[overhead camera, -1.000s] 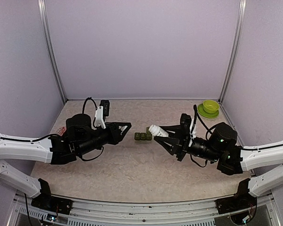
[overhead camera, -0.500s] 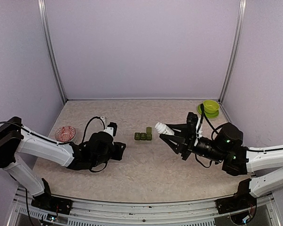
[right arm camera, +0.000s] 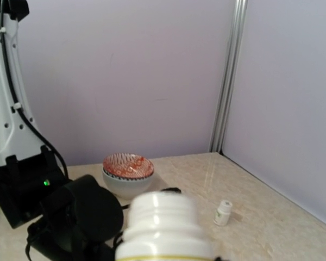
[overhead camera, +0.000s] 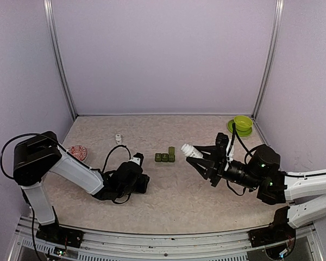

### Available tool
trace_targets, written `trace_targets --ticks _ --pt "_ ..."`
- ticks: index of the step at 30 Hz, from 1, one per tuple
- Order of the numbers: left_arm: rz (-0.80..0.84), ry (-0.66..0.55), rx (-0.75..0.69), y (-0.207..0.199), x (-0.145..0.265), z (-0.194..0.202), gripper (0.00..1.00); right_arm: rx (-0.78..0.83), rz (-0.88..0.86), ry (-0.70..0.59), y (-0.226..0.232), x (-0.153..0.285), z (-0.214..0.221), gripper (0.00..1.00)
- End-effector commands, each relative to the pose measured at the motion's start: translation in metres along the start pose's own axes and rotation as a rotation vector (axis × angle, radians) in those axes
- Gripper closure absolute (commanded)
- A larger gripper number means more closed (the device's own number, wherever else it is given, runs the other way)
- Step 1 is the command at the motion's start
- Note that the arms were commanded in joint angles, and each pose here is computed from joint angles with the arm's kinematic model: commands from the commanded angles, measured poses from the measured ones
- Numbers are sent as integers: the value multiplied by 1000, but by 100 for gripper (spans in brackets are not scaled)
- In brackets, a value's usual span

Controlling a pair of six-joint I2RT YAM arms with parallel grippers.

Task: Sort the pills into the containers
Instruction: Place the lid of the pill bottle at the center of the board.

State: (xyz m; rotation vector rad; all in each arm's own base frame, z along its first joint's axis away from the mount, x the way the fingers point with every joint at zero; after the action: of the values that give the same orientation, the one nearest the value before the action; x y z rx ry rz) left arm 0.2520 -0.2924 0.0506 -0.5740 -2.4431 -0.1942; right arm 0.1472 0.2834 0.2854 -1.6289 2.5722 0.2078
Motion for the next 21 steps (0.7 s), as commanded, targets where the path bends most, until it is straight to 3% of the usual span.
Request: trace_targets --ticks 1,8,17,21 --pt "24 -42 29 -4 -5 -9 57 -3 29 -10 -7 4 2 82" --pt "46 -51 40 -5 -1 -11 40 -20 47 -10 -18 5 8 82" --pt "83 -146 99 10 30 -56 4 -20 89 3 -38 2 27 83" --pt "110 -185 107 17 44 -75 1 -26 106 31 -49 -4 42 83"
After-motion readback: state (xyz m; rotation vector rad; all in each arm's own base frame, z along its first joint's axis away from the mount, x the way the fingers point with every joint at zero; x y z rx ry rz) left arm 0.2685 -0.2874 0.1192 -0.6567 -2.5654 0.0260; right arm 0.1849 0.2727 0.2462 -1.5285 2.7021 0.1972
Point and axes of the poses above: each gripper's point midway between its finger pads, its own x axis back along the fingers, its own y axis along the line the jaws close on, z = x × y, the point moved 5 cm from there along x, back along the fingers, and after that the axes turned 12 degrees about -x, right-handed, at the moved point
